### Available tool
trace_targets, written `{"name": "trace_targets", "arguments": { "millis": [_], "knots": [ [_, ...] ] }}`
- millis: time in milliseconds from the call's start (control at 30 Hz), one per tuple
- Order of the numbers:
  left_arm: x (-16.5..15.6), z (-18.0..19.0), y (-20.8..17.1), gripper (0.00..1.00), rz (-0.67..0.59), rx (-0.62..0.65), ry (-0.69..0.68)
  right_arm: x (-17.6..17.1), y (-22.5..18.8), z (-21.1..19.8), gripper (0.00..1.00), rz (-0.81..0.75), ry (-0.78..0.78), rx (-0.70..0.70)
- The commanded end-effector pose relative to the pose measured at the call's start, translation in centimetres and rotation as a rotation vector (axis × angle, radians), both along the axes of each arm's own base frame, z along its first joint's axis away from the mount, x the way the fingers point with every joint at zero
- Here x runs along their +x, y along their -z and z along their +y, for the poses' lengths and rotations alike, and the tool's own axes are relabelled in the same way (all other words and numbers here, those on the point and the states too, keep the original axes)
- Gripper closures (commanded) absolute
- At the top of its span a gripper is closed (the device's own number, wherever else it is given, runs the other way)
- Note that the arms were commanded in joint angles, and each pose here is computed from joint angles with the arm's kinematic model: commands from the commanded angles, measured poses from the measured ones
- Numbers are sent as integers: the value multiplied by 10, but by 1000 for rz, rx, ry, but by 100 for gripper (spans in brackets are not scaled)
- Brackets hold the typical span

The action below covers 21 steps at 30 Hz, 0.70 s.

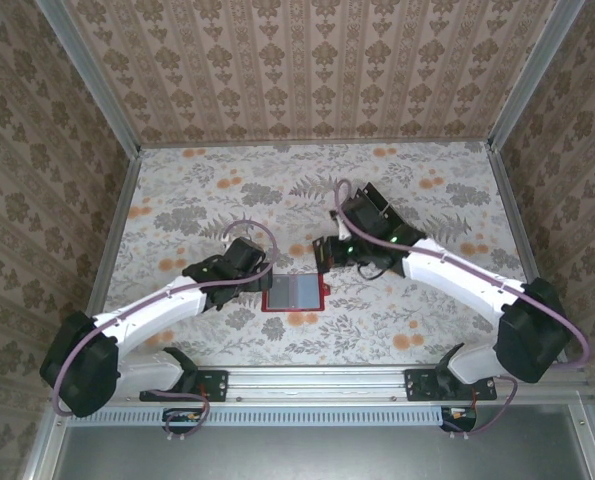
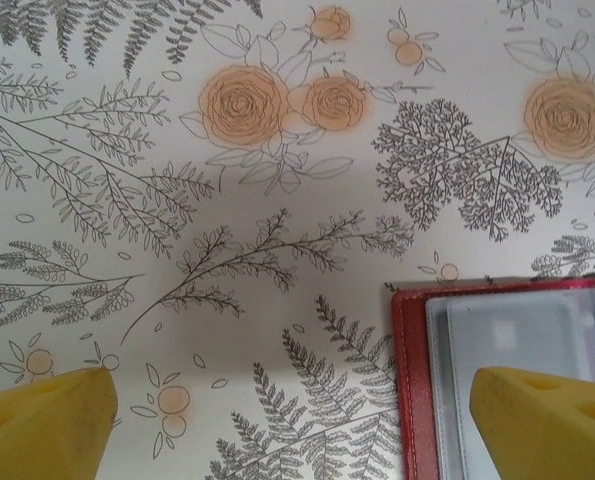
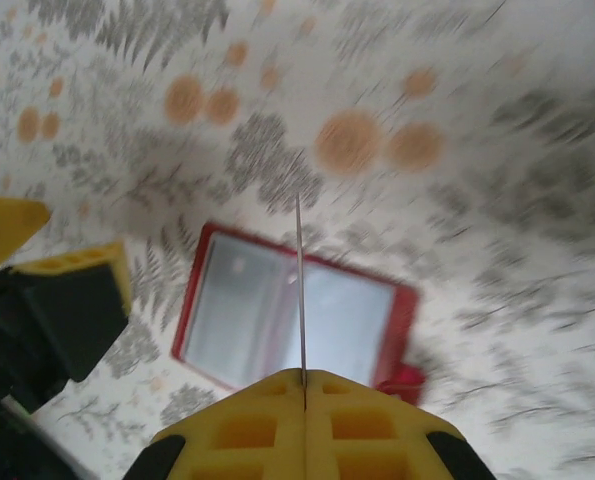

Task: Put the credit cards into the card holder
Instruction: Pick up the credit card from the storage box, then insert the credit card into the card slot.

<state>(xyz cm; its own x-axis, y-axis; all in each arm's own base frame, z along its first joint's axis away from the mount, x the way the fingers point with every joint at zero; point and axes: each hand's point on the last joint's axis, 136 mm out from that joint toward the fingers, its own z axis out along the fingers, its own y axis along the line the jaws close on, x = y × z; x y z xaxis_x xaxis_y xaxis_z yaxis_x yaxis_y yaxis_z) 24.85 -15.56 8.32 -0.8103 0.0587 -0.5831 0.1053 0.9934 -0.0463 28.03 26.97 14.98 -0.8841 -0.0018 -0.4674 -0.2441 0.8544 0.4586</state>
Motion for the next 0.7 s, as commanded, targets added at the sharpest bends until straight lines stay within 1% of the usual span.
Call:
{"name": "trace_targets", "arguments": {
  "millis": [0,267,500,667],
  "knots": [
    [-4,1,0,0,7,19,6,-4,2,33,100,38,95,138],
    [-8,2,6,0,10,21,9,-16,44,49,100,84,141,100],
    [-10,1,10,0,18,19,19,-18,73,45,100,93,172,56],
    [-11,-3,13,0,28,14,36,-20,91,32,100,91,194,5]
  ]
}}
